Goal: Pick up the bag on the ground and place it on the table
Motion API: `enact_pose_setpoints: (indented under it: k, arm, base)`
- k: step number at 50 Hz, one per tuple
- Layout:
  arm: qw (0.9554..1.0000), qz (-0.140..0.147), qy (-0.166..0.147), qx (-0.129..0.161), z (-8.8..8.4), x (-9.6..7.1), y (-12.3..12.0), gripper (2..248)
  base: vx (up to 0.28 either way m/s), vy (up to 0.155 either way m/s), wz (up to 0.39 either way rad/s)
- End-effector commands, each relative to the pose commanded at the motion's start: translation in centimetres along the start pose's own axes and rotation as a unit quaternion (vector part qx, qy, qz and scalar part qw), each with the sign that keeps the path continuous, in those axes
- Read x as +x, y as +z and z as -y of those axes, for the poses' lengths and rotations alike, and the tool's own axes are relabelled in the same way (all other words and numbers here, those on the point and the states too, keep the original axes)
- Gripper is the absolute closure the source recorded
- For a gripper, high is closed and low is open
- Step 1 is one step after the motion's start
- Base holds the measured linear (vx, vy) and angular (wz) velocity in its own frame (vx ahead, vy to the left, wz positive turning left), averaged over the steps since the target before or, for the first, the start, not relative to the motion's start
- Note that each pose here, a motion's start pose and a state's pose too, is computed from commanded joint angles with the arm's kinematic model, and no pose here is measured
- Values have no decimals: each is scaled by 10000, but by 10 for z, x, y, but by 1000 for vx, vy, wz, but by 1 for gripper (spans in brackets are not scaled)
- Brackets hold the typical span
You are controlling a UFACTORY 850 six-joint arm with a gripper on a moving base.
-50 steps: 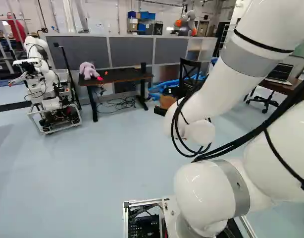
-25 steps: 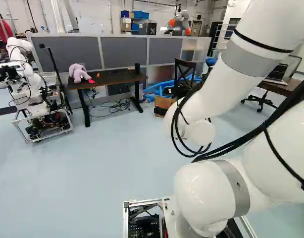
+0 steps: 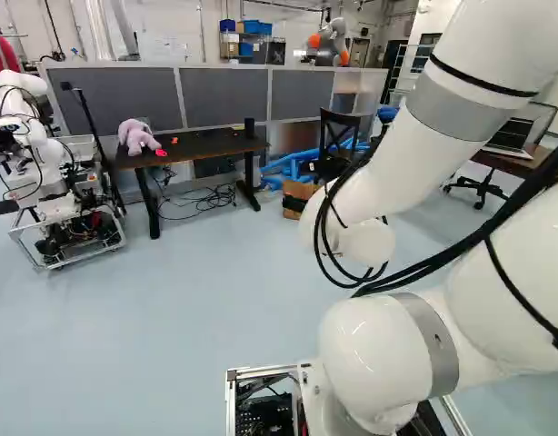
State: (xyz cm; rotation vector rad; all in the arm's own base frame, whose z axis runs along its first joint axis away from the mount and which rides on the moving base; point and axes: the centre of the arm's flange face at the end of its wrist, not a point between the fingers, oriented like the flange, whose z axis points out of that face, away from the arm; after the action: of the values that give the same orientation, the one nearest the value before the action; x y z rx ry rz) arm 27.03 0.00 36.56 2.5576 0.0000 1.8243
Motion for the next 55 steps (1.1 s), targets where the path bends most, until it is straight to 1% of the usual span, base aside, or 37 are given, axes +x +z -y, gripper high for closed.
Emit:
enact_pose_setpoints:
  k: [55]
  arm:
    - [10000,0,0,0,0,0,0,3]
  base:
    - [157,-41,-1]
